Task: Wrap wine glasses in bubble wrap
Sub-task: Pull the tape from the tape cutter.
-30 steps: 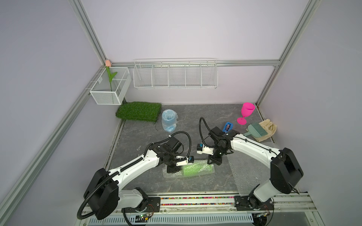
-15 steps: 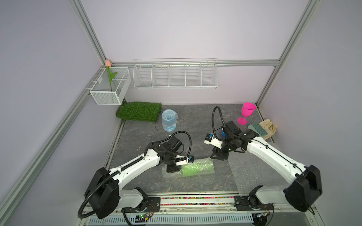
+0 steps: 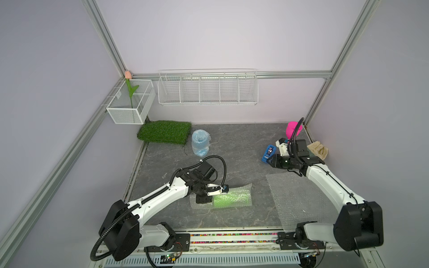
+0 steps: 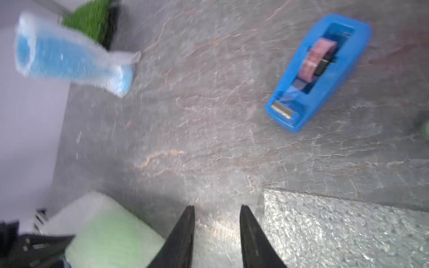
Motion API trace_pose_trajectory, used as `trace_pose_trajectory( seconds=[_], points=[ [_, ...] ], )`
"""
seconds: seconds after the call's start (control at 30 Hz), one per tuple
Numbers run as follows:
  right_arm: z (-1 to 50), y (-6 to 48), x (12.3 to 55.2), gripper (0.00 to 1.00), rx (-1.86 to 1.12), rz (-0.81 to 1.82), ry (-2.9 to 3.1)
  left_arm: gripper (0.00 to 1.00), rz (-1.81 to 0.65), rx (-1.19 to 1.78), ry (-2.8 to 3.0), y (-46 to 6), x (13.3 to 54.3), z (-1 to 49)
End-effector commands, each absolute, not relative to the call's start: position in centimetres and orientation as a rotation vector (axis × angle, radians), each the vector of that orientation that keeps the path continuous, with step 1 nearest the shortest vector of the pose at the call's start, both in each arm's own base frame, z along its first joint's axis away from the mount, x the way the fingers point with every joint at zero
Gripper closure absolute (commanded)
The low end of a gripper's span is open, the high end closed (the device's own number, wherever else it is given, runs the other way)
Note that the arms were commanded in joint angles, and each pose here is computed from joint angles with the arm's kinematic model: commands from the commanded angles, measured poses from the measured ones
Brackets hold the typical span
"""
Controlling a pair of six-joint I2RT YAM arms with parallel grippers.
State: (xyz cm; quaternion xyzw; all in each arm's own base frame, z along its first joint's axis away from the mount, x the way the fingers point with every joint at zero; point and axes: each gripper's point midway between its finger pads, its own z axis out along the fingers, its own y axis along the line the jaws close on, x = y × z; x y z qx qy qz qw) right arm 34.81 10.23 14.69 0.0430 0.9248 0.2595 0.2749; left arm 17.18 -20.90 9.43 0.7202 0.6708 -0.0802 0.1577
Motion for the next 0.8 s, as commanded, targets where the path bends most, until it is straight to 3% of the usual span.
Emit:
trace_pose_trajectory(
  seconds=[0.0, 0.2, 0.37, 0.77],
  points=[
    [13.8, 9.2, 37.1, 0.64, 0.395, 0.890, 2.412, 0.93, -0.176, 2.081, 1.852, -20.6, 17.5, 10.7],
    [11.3, 8.6, 40.3, 0.64, 0.543, 1.104, 2.337, 0.93, -0.186, 2.085, 1.828, -20.9, 17.5, 10.5],
    [9.9, 7.8, 42.6, 0.69, 0.618, 1.093, 2.330, 0.93, -0.189, 2.094, 1.837, -20.8, 17.4, 10.0],
    [6.4, 8.0, 44.2, 0.69, 0.708, 1.164, 2.344, 0.93, -0.200, 2.093, 1.840, -20.8, 17.2, 9.9]
  ],
)
